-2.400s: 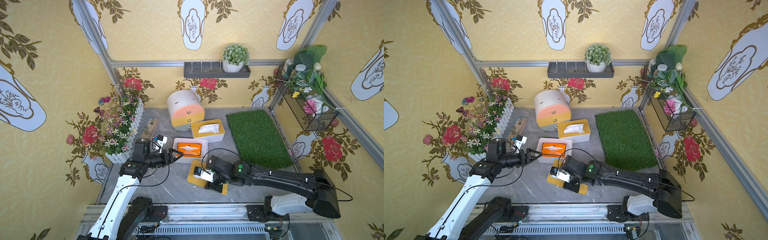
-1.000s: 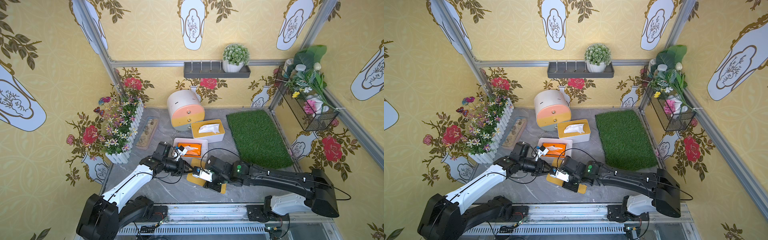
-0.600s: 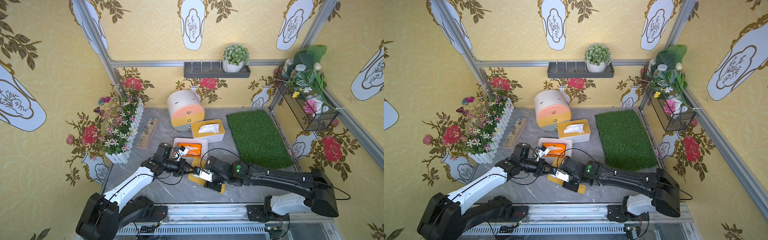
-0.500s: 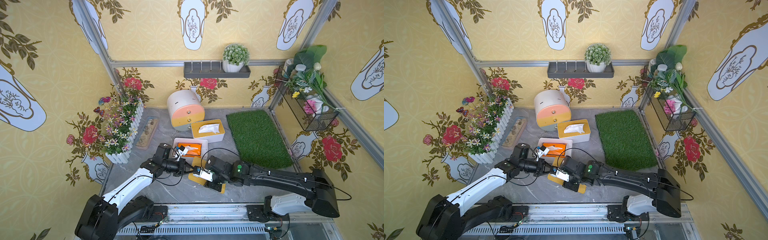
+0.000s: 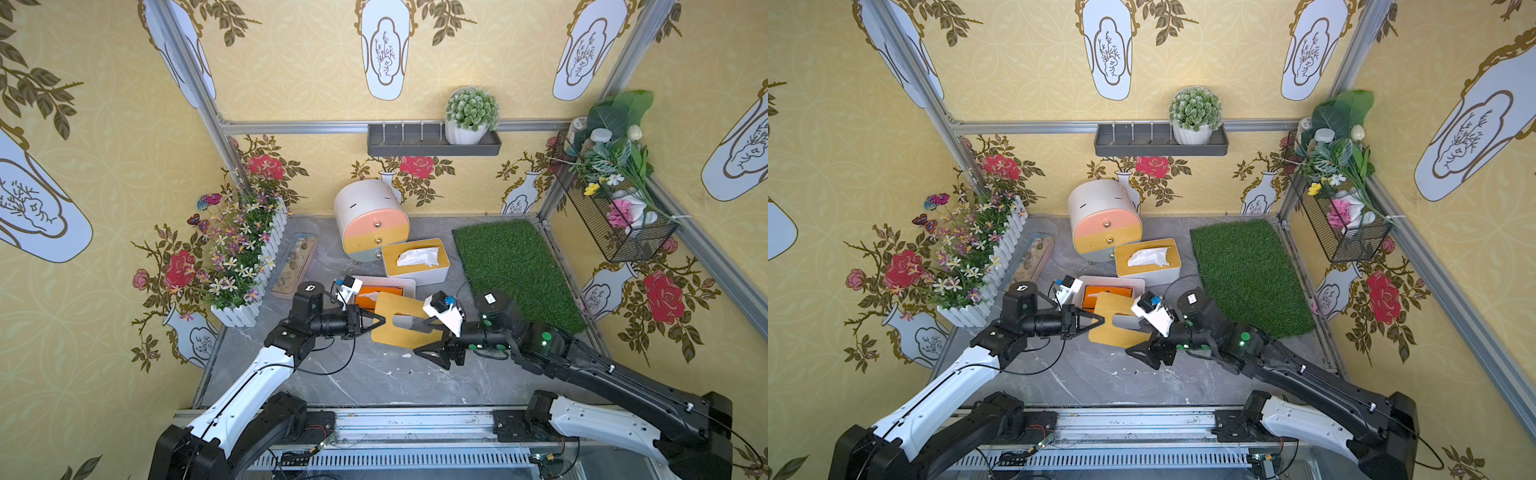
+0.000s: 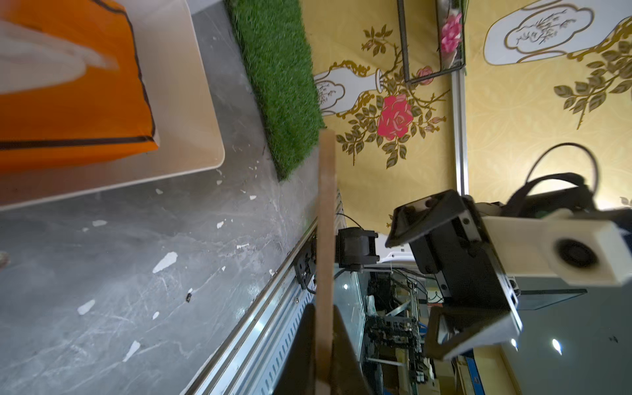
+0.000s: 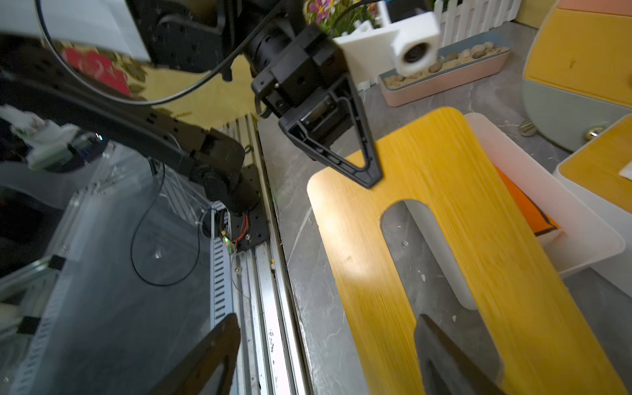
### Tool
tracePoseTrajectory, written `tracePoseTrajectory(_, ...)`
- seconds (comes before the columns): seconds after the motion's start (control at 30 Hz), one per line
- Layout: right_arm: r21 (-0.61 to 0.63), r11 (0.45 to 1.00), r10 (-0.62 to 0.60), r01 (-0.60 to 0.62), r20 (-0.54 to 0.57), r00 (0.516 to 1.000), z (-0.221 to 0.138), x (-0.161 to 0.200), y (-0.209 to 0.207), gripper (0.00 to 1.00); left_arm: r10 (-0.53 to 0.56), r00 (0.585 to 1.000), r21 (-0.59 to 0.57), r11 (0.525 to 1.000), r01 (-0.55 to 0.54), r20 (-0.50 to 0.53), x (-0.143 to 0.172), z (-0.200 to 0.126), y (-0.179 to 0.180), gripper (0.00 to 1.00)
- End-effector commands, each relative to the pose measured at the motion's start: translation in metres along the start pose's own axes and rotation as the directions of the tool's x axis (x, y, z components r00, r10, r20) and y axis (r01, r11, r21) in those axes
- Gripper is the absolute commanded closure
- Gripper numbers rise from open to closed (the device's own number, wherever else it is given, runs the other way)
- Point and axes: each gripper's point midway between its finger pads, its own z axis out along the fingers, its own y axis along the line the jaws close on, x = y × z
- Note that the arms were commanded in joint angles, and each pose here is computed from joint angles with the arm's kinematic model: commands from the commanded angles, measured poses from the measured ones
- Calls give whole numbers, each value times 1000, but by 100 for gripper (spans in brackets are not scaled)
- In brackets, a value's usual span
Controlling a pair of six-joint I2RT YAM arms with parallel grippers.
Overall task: Put the tissue paper into the tissue box
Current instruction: Pick up the box lid from the center of the board.
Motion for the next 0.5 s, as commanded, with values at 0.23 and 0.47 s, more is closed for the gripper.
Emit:
tracePoseTrajectory(0.23,-301,871,443,-388,138,886,-45,7,-39,29,60,997,112,992,-64,38,-18,-24,-35,100)
tracePoseTrajectory(0.47,-379,823,499,-422,130,857,-50,15,-38,37,47,999,159,986,-44,-19,-13,-21,-38,100)
